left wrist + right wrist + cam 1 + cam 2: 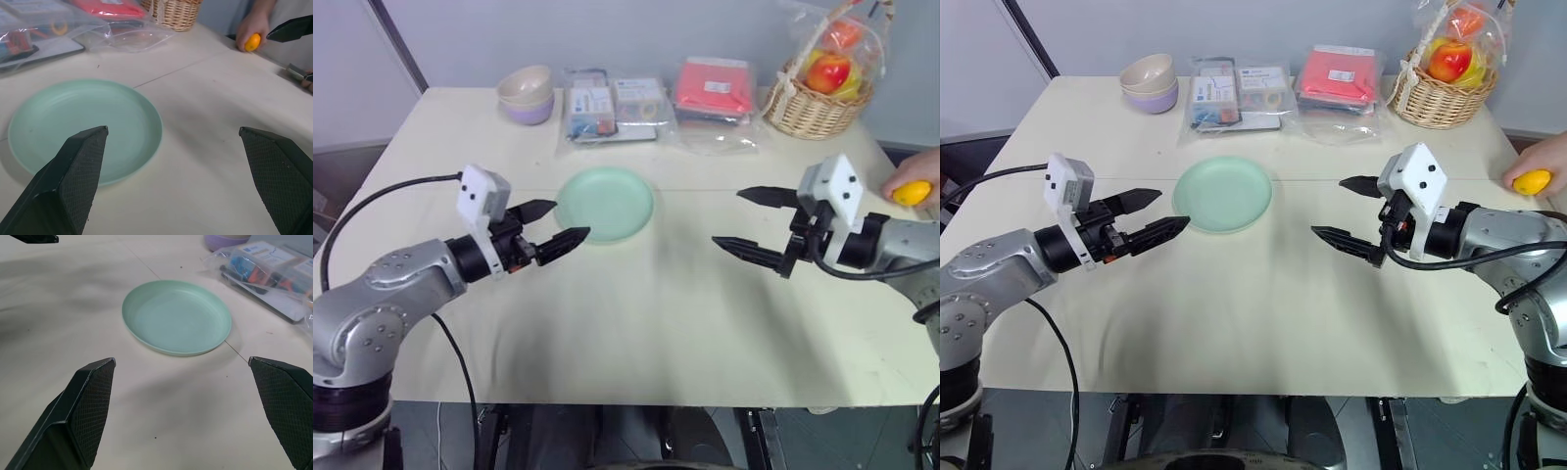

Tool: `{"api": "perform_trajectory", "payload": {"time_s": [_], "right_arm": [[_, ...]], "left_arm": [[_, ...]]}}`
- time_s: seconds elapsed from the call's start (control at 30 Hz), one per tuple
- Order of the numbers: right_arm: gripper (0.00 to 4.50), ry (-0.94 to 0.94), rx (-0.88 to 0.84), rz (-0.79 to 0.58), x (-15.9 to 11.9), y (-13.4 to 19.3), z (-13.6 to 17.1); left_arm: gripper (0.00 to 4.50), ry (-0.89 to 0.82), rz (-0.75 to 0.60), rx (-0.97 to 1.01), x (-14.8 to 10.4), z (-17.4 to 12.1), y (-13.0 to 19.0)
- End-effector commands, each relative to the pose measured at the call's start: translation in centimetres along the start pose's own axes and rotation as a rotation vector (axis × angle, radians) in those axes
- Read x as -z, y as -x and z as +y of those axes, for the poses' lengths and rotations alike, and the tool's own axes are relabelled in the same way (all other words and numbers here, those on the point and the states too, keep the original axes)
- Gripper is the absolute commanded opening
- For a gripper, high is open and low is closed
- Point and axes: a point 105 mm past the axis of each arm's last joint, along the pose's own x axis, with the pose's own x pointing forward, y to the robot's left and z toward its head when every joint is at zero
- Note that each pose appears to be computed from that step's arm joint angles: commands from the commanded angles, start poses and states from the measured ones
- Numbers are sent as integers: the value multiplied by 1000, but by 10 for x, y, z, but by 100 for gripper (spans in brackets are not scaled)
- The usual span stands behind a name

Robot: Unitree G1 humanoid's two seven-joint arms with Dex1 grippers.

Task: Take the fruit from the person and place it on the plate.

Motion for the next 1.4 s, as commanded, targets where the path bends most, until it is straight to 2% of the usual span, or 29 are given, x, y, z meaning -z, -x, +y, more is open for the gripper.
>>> {"api": "perform_trajectory", "payload": {"time_s": [0.03,1.0,1.27,1.4], "right_arm": [[445,32,12,-19,-6,2,-2],[445,35,20,-22,-5,1,-2],[445,59,126,-86,-19,-8,-17],[445,5,226,-162,-35,-25,-29]], "left_arm": [[450,-48,-40,-14,-12,0,5],[450,-77,-37,-33,-11,4,5],[450,-69,-56,-27,-14,3,0],[450,-66,-61,-24,-14,2,-4]]}}
